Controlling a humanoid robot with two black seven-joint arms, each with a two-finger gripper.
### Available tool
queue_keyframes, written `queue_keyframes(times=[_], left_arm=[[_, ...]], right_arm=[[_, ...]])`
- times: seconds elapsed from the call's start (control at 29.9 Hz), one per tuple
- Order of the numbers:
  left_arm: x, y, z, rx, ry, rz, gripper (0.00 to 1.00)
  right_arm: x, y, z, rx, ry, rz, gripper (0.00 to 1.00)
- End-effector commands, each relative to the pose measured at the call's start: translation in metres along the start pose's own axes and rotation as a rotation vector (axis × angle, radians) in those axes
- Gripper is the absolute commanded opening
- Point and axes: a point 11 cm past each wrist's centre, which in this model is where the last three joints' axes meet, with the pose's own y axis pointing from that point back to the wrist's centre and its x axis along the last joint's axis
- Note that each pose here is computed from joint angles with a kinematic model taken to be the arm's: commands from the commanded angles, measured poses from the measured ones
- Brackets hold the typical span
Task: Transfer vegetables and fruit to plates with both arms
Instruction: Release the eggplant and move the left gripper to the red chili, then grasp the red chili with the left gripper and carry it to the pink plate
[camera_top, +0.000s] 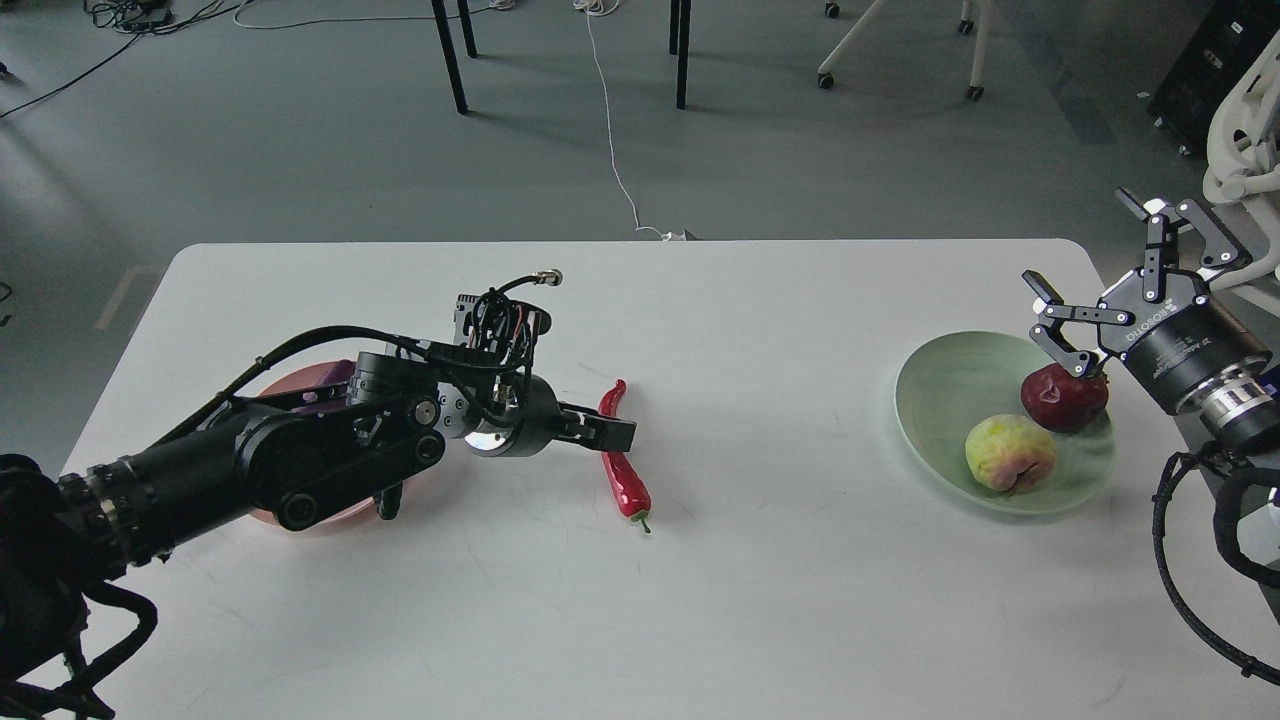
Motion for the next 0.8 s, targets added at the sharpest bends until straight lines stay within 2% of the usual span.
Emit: queue_keyframes(times=[0.0,0.2,0.33,0.43,0.54,0.6,0.7,0.77], left_arm=[[-0.001,-0.003,0.001,0.002,0.004,-0.004,0.96],[-0.003,-0.008,0.006,-0.001,0.004,-0.01,0.95],[-0.007,-0.01,0.004,0.005,0.014,-0.017,0.89],[-0.009,-0.013,0.008,0.003,0.01,-0.021,0.76],[-0.012,-0.015,0.005,0.017,0.017,-0.027,0.55],[-0.013,-0.016,0.005,0.029,0.017,-0.029,0.44],[-0.013,-0.017,0.006,0.035,0.014,-0.03,0.37],[-0.014,-0.017,0.006,0.04,0.013,-0.032,0.27]], right_arm=[[0.0,0.0,0.0,0.0,0.0,0.0,0.99],[0.0,0.0,0.0,0.001,0.0,0.0,0.99],[0.0,0.0,0.0,0.001,0.0,0.0,0.99],[0.0,0.0,-0.001,0.001,0.001,0.0,0.99],[0.0,0.0,0.0,0.0,0.0,0.0,0.99],[0.0,0.0,-0.001,0.001,0.001,0.0,0.99],[0.0,0.0,0.0,0.001,0.0,0.0,0.99],[0.0,0.0,0.0,0.001,0.001,0.001,0.99]])
